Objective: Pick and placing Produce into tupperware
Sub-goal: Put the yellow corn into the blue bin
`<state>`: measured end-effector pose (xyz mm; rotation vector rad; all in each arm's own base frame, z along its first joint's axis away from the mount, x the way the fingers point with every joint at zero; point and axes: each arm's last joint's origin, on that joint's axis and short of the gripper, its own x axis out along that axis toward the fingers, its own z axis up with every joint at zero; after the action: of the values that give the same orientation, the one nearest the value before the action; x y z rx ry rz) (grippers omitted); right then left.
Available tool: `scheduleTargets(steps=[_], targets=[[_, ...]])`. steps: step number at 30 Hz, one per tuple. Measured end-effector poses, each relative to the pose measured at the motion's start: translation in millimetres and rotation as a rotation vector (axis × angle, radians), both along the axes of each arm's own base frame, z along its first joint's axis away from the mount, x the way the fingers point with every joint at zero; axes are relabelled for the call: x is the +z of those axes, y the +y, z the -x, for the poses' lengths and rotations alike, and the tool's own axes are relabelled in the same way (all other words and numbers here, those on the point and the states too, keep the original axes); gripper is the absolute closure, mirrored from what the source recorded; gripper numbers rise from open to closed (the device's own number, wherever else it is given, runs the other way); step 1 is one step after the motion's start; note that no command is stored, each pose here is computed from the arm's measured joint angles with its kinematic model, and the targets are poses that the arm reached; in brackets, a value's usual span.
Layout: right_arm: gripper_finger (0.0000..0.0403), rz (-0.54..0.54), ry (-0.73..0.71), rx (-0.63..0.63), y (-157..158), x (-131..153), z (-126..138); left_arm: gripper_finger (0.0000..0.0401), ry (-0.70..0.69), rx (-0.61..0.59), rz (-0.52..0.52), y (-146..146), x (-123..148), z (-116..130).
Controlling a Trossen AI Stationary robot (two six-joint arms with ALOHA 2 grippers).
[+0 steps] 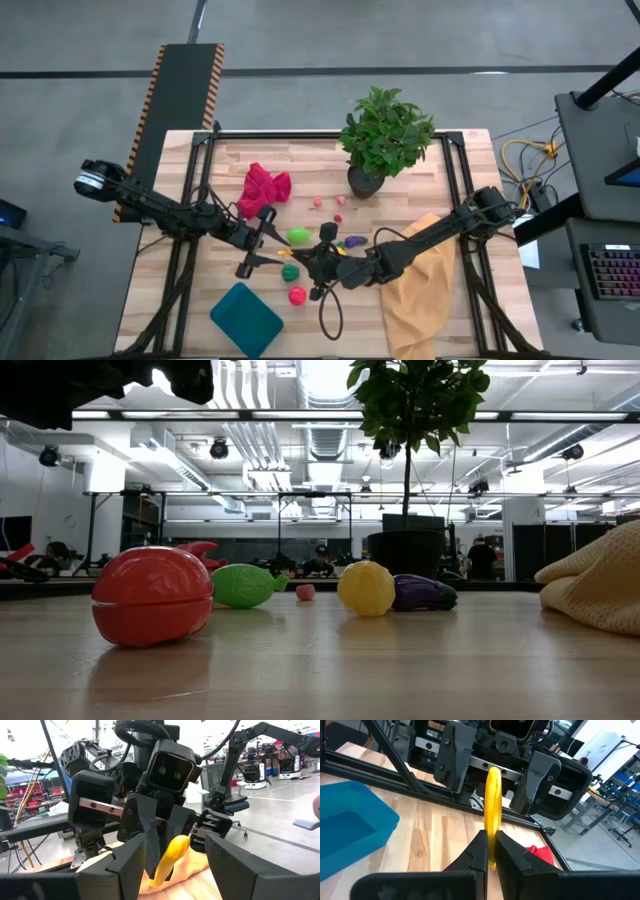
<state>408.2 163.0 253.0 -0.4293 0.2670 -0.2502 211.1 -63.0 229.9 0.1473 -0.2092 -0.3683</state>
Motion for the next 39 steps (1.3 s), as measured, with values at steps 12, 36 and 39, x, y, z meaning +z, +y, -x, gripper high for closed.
scheduleTargets(steps=[12, 36, 39], targets=[[0.0386, -0.005, -0.013, 0.001, 0.1, 1.3, -0.3, 0.021, 0.003, 0.031, 0.004, 0.9, -0.2, -0.3], [0.0385, 0.004, -0.024, 0.004, 0.2, 2.9, -0.7, 0.0395, -0.02, 0.046, -0.041, 1.0, 1.2, -0.5], [0.0385, 0.003, -0.027, 0.003, 0.2, 3.3, -0.8, 0.0398, -0.022, 0.045, -0.039, 0.8, 1.8, -0.7]])
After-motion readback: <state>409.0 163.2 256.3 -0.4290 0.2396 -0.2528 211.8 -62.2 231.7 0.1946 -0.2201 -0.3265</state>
